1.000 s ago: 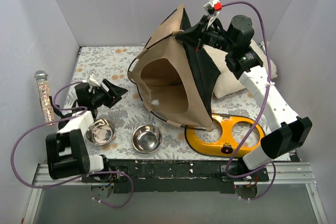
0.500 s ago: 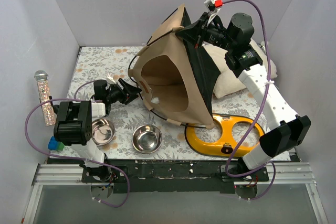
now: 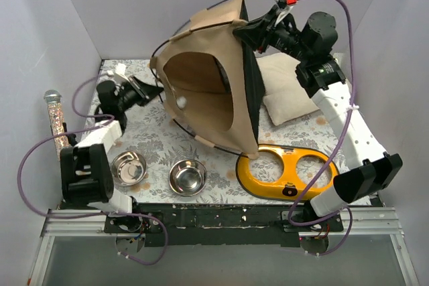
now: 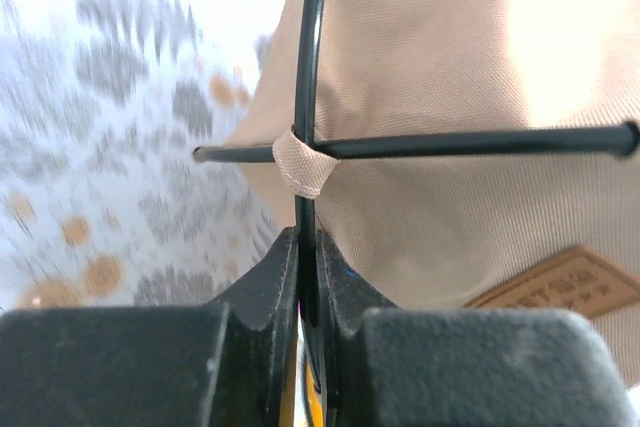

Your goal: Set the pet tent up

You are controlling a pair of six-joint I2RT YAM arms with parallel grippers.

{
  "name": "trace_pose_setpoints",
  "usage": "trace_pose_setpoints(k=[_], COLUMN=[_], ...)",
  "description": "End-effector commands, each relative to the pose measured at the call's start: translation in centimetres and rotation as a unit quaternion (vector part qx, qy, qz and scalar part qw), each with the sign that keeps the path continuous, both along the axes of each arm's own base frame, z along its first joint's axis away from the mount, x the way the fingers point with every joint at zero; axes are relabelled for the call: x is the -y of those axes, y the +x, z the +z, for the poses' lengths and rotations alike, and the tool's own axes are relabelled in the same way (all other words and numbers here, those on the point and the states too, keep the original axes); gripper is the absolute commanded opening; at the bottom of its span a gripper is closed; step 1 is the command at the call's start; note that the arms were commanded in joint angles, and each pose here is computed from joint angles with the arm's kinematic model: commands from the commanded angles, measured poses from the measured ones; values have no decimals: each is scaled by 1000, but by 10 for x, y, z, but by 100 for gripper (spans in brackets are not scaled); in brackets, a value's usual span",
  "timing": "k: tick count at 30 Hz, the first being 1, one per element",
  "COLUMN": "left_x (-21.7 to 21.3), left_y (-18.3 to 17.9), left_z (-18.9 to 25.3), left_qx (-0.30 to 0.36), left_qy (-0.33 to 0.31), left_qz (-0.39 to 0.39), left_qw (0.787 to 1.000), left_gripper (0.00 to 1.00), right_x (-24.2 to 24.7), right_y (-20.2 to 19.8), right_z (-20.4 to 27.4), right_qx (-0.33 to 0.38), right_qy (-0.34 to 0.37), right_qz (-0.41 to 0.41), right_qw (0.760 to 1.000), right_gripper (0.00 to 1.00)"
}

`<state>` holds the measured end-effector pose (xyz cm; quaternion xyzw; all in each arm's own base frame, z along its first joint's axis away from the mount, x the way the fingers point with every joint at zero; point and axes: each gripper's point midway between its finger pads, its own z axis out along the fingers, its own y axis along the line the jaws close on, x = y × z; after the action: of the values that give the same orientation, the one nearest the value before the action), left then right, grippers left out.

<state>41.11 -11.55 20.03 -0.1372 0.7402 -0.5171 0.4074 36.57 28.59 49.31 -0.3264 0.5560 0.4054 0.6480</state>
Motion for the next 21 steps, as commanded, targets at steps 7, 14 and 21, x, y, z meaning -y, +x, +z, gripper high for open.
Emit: trace_pose_setpoints(k=[7,14,21], left_x=[-83,-111,-114], left_y=[28,73,82], left_z=[183,190,225], left_qx=[253,278,272], left_qy=[237,396,452], left_qz=[128,106,90], left_qw=[929,869,845], left_gripper=[0,0,0], right_x=[62,97,117], right_y=[17,14,6], right_z=[-35,-118,-144], right_qx=[-5,-81,-96], right_qy=[-22,-92,-138], right_qz=[-160,-227,-252], right_qw=[987,966,953], right_gripper=[80,82,83])
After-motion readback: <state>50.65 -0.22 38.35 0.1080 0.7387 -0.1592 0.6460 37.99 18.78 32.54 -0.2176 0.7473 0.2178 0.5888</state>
